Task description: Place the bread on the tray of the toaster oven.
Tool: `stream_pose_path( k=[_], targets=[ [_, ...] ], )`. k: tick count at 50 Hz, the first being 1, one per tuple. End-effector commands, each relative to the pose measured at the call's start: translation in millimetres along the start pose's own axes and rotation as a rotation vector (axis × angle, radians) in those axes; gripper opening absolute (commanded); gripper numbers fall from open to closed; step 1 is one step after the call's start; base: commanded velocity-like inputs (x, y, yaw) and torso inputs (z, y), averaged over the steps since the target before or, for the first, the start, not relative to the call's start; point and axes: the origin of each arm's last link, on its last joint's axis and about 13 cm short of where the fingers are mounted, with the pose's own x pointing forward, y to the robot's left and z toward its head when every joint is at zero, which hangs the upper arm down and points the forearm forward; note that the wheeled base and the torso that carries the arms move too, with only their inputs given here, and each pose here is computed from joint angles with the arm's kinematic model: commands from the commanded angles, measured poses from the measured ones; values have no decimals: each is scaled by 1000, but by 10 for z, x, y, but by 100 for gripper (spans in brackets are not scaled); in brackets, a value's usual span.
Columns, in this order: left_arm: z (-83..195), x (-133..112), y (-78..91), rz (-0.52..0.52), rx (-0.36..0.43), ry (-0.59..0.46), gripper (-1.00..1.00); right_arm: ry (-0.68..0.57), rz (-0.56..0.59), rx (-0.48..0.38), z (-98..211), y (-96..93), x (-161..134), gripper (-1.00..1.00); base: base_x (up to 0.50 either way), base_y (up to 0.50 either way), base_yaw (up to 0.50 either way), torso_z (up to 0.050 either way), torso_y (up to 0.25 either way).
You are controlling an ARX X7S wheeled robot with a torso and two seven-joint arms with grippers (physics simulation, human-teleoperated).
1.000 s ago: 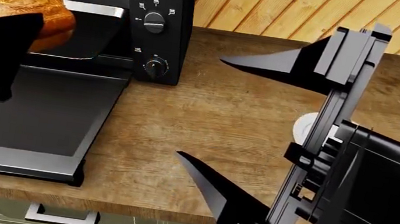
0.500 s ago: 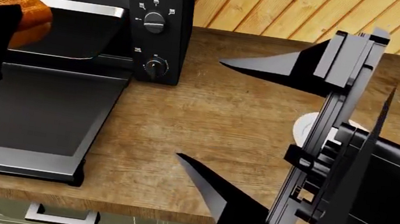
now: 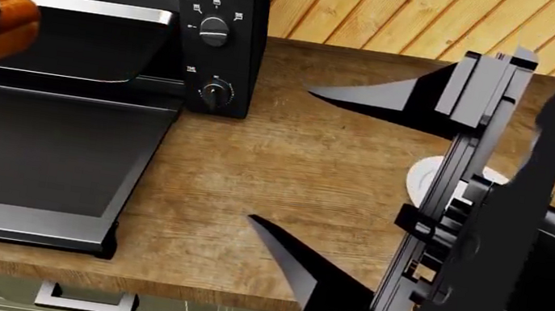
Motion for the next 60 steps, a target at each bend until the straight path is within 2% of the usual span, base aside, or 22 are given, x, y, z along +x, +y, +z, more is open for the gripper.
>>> stream_pose_path(
  k=[1,5,18,23,30,41,52,60],
  targets=[
    [28,112,17,15,-69,-51,-100,5,-6,5,-26,-1,-7,100,0,0,0,0,10],
    [27,174,44,27,-96,-64,-100,6,-5,4,-23,-2,-12,100,0,0,0,0,0],
    [86,255,117,66,-113,-86,-100,10,2,10,-48,19,-9,100,0,0,0,0,1],
    [71,379,136,81,-127,-67,-100,11,0,12,-60,24,-11,100,0,0,-1,2,0],
    [40,673,96,56,-132,-7,-100,14,0,19,-84,37,-11,100,0,0,0,0,0],
    [59,765,123,59,-162,-19,-100,19,-7,26,-105,46,-36,100,0,0,0,0,1],
    [116,954,98,74,-147,-16,-100,28,-7,31,-129,51,-34,100,0,0,0,0,1],
    [53,1080,72,80,-131,23,-100,32,-11,36,-141,62,-44,100,0,0,0,1,1]
  ],
)
